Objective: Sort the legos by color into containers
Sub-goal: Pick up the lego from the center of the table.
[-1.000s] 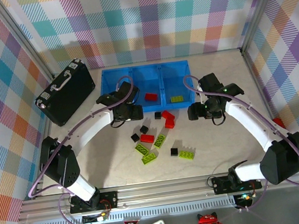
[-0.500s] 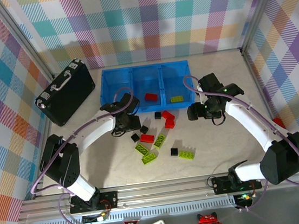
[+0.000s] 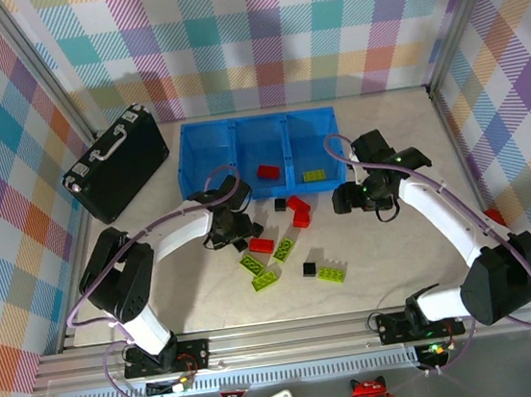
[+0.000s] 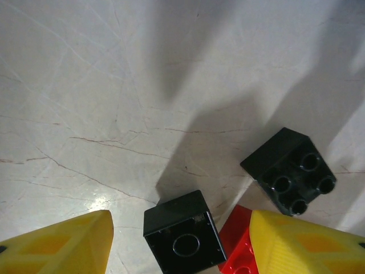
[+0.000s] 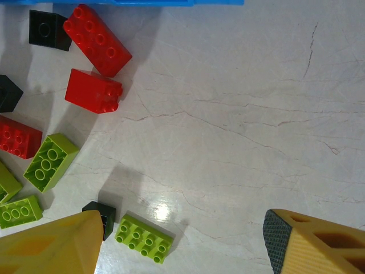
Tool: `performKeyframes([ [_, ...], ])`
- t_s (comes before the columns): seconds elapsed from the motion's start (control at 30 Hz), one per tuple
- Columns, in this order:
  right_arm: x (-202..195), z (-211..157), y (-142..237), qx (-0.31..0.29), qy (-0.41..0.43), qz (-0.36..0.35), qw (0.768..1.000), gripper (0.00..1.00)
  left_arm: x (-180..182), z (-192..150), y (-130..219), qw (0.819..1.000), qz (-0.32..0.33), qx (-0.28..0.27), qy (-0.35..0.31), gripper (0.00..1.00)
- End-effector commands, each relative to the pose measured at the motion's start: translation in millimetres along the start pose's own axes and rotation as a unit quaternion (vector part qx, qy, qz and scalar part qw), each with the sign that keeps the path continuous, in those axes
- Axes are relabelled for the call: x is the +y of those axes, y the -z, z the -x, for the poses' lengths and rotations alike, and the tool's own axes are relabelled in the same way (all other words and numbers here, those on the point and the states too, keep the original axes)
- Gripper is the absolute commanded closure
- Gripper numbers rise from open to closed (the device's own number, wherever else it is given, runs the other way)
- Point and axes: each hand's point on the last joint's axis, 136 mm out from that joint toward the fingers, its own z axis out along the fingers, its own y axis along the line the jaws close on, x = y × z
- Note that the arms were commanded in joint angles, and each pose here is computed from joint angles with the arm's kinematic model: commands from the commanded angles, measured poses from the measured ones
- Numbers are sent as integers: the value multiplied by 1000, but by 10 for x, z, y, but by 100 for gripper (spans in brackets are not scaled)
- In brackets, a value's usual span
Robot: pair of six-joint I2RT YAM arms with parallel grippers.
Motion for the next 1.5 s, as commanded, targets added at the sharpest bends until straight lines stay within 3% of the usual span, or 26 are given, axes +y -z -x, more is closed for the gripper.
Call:
performKeyframes([
  [0.0,5,-19,14,3,13,-1,1000,24,-7,-134,-116,1000,6,17,6,36],
  [0.2,6,-33,4,6,12,-1,1000,24,36,-233,-249,999,20,36,3,42],
  [0.47,9,-72,-19,9,6,3,1000,24,23,-237,-192,999,25,32,-10,58],
  [0.73,9,-86,-34,9,4,5,1000,24,52,-225,-140,999,31,27,-17,67],
  [1.1,-16,-106,-36,10,3,-1,1000,24,125,-38,152,996,57,3,-68,68],
  [1.47,-35,-140,-79,15,-1,-3,1000,24,281,258,456,997,32,-20,-63,68],
])
